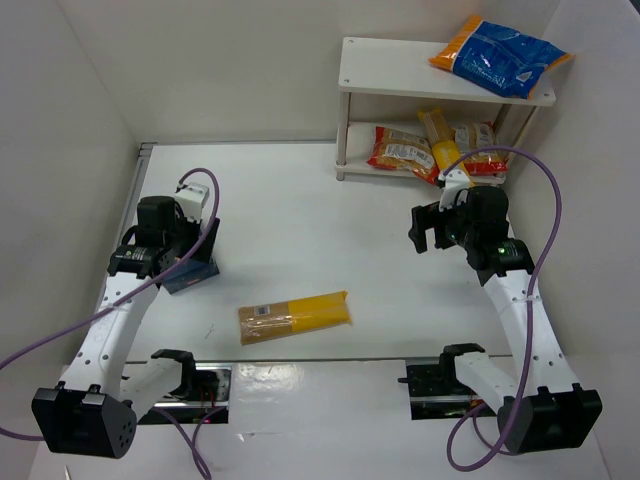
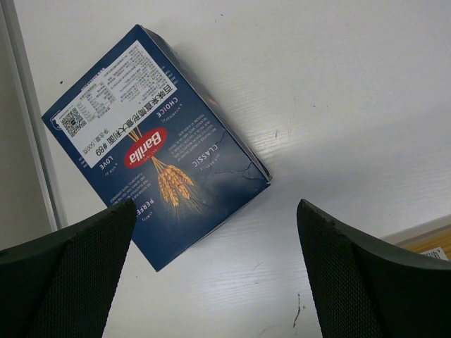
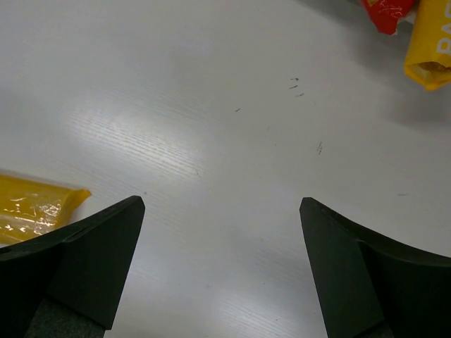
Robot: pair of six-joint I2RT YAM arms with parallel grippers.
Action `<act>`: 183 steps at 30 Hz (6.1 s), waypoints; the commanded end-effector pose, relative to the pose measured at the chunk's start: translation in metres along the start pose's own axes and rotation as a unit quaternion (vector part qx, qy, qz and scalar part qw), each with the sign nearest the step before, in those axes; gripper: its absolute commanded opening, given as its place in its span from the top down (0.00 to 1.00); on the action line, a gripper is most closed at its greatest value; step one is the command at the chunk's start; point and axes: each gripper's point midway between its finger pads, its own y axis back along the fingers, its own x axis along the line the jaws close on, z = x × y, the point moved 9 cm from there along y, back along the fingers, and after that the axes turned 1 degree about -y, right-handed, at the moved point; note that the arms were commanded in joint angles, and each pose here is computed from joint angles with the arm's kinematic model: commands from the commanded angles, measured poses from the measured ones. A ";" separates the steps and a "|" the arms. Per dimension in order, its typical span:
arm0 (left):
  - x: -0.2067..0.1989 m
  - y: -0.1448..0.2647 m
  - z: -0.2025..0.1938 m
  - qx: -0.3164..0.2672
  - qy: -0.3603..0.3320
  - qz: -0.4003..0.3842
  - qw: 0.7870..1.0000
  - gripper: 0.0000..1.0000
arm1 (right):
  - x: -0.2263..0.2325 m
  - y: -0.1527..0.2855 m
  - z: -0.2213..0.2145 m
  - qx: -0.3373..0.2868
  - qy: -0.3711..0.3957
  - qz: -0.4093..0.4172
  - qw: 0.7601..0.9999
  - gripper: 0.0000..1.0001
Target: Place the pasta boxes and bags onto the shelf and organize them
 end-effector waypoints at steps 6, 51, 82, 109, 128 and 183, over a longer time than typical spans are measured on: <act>0.002 0.004 0.007 -0.027 0.011 0.007 1.000 0.00 | 0.013 0.003 -0.003 0.009 0.056 0.096 0.994 0.00; 0.027 -0.005 -0.002 0.004 0.055 0.116 0.992 0.00 | 0.262 -0.140 -0.100 0.129 0.481 0.496 0.711 0.00; 0.026 -0.002 0.000 -0.007 0.055 0.107 0.993 0.00 | 0.280 -0.155 -0.130 0.229 0.494 0.432 0.719 1.00; 0.026 -0.002 0.000 -0.006 0.055 0.111 0.992 0.00 | 0.142 -0.093 0.142 0.007 0.189 0.317 0.929 1.00; 0.022 -0.006 -0.002 -0.005 0.035 0.058 0.998 0.00 | 0.059 -0.050 0.269 -0.114 0.103 0.173 0.973 1.00; 0.026 -0.001 -0.011 -0.010 0.015 -0.005 1.000 0.00 | -0.071 -0.107 0.351 -0.372 0.063 -0.178 0.909 0.99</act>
